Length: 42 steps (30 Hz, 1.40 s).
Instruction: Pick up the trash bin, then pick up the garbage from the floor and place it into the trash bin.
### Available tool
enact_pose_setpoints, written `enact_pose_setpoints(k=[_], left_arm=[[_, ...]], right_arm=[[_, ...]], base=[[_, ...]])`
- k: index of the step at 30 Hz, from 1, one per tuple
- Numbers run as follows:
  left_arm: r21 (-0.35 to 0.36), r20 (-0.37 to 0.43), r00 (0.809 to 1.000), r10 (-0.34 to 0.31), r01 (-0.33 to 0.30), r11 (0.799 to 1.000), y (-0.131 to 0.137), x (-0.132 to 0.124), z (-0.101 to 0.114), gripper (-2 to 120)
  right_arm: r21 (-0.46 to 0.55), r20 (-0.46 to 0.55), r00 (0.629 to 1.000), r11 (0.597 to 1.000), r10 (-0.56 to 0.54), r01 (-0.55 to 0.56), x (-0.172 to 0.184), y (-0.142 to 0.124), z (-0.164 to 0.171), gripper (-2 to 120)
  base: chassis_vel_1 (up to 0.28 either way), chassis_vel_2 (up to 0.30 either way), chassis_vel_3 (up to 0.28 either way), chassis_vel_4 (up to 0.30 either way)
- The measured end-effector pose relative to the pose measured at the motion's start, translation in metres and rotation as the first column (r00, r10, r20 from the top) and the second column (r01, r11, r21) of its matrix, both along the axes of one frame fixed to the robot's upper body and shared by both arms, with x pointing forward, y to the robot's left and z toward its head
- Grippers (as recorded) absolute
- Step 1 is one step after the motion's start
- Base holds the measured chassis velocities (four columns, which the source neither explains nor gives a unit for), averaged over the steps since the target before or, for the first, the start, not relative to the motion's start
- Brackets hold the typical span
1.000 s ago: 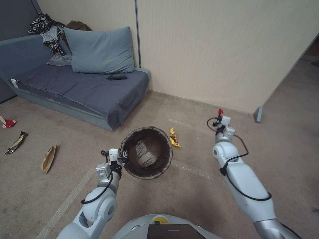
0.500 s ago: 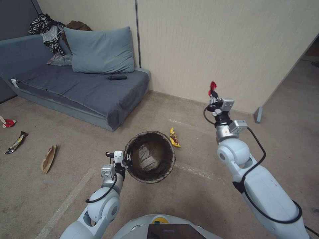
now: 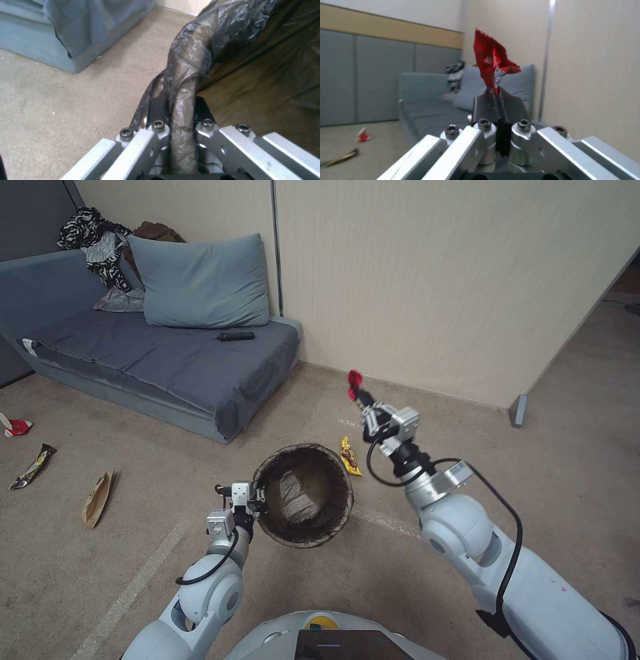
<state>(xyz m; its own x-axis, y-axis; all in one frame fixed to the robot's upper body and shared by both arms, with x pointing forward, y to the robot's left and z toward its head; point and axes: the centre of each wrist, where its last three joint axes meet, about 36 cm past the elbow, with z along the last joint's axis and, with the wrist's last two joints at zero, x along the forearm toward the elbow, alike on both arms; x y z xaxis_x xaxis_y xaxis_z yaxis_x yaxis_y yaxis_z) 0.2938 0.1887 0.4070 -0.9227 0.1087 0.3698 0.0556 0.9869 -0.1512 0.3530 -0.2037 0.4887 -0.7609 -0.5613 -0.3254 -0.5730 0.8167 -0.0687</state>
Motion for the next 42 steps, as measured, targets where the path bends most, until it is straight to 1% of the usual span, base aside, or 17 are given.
enact_pose_setpoints(k=[1, 5, 10, 13, 23, 25, 26, 28, 31, 33, 34, 36, 37, 38, 40, 41, 42], left_arm=[[0.000, 0.000, 1.000, 0.000, 0.000, 1.000, 0.000, 0.000, 0.000, 2], [-0.002, 0.000, 1.000, 0.001, -0.001, 1.000, -0.001, 0.000, 0.000, 2], [-0.005, 0.001, 1.000, 0.004, -0.004, 1.000, -0.003, 0.001, -0.001, 2], [-0.007, 0.003, 1.000, 0.007, -0.007, 1.000, -0.003, 0.001, 0.000, 2], [-0.013, 0.013, 1.000, 0.014, -0.014, 1.000, -0.003, 0.002, 0.003, 2], [-0.015, 0.019, 1.000, 0.015, -0.014, 1.000, -0.003, 0.002, 0.004, 2], [-0.015, 0.019, 1.000, 0.015, -0.014, 1.000, -0.003, 0.002, 0.004, 2], [-0.018, 0.023, 1.000, 0.015, -0.014, 1.000, -0.003, 0.003, 0.006, 2], [-0.020, 0.025, 1.000, 0.015, -0.015, 1.000, -0.003, 0.003, 0.006, 2], [-0.020, 0.025, 1.000, 0.015, -0.015, 1.000, -0.003, 0.003, 0.007, 2], [-0.020, 0.024, 1.000, 0.016, -0.015, 1.000, -0.003, 0.002, 0.007, 2], [-0.021, 0.023, 1.000, 0.016, -0.016, 1.000, -0.003, 0.002, 0.006, 2], [-0.021, 0.023, 1.000, 0.017, -0.016, 1.000, -0.004, 0.001, 0.006, 2], [-0.021, 0.023, 1.000, 0.017, -0.016, 1.000, -0.004, 0.001, 0.006, 2], [-0.021, 0.023, 1.000, 0.018, -0.017, 1.000, -0.003, 0.001, 0.006, 2], [-0.021, 0.023, 1.000, 0.018, -0.017, 1.000, -0.003, 0.001, 0.006, 2], [-0.021, 0.022, 1.000, 0.018, -0.018, 1.000, -0.004, 0.001, 0.006, 2]], right_arm=[[0.000, 0.000, 1.000, 1.000, 0.000, 0.000, 0.000, 0.000, 0.000, 0], [-0.055, -0.036, 0.995, 0.994, 0.090, -0.092, -0.012, 0.010, -0.019, 0], [-0.099, -0.069, 0.988, 0.985, 0.138, -0.144, -0.020, 0.018, -0.036, 0], [-0.137, -0.101, 0.980, 0.974, 0.170, -0.183, -0.027, 0.026, -0.055, 0], [-0.186, -0.157, 0.969, 0.958, 0.192, -0.220, -0.034, 0.037, -0.091, 0], [-0.207, -0.170, 0.967, 0.953, 0.188, -0.222, -0.034, 0.038, -0.103, 0], [-0.207, -0.170, 0.967, 0.953, 0.188, -0.222, -0.034, 0.038, -0.103, 0], [-0.232, -0.184, 0.967, 0.948, 0.177, -0.218, -0.033, 0.038, -0.117, 0], [-0.246, -0.191, 0.969, 0.947, 0.160, -0.205, -0.032, 0.039, -0.125, 1], [-0.249, -0.192, 0.969, 0.948, 0.154, -0.199, -0.032, 0.039, -0.127, -1], [-0.252, -0.191, 0.971, 0.949, 0.141, -0.188, -0.031, 0.039, -0.129, 6], [-0.254, -0.192, 0.973, 0.951, 0.128, -0.175, -0.032, 0.040, -0.129, 13], [-0.254, -0.194, 0.974, 0.952, 0.121, -0.169, -0.032, 0.040, -0.129, 19], [-0.254, -0.194, 0.974, 0.952, 0.121, -0.169, -0.032, 0.040, -0.129, 19], [-0.252, -0.198, 0.974, 0.954, 0.115, -0.164, -0.034, 0.041, -0.129, 27], [-0.252, -0.198, 0.974, 0.954, 0.115, -0.164, -0.034, 0.041, -0.129, 27], [-0.250, -0.199, 0.974, 0.955, 0.111, -0.160, -0.035, 0.041, -0.128, 34]], base=[[0.000, 0.000, 0.000, 0.000], [0.000, 0.000, 0.000, 0.000], [0.000, 0.000, 0.000, 0.000], [0.000, 0.000, 0.000, 0.000], [0.000, 0.000, 0.000, 0.000], [0.000, 0.000, 0.000, 0.000], [0.000, 0.000, 0.000, 0.000], [0.000, 0.000, 0.000, 0.000], [0.000, 0.000, 0.000, 0.000], [0.000, 0.000, 0.000, 0.000], [0.000, 0.000, 0.000, 0.000], [0.000, 0.000, 0.000, 0.000], [0.000, 0.000, 0.000, 0.000], [0.000, 0.000, 0.000, 0.000], [0.000, 0.000, 0.000, 0.000], [0.000, 0.000, 0.000, 0.000], [0.000, 0.000, 0.000, 0.000]])
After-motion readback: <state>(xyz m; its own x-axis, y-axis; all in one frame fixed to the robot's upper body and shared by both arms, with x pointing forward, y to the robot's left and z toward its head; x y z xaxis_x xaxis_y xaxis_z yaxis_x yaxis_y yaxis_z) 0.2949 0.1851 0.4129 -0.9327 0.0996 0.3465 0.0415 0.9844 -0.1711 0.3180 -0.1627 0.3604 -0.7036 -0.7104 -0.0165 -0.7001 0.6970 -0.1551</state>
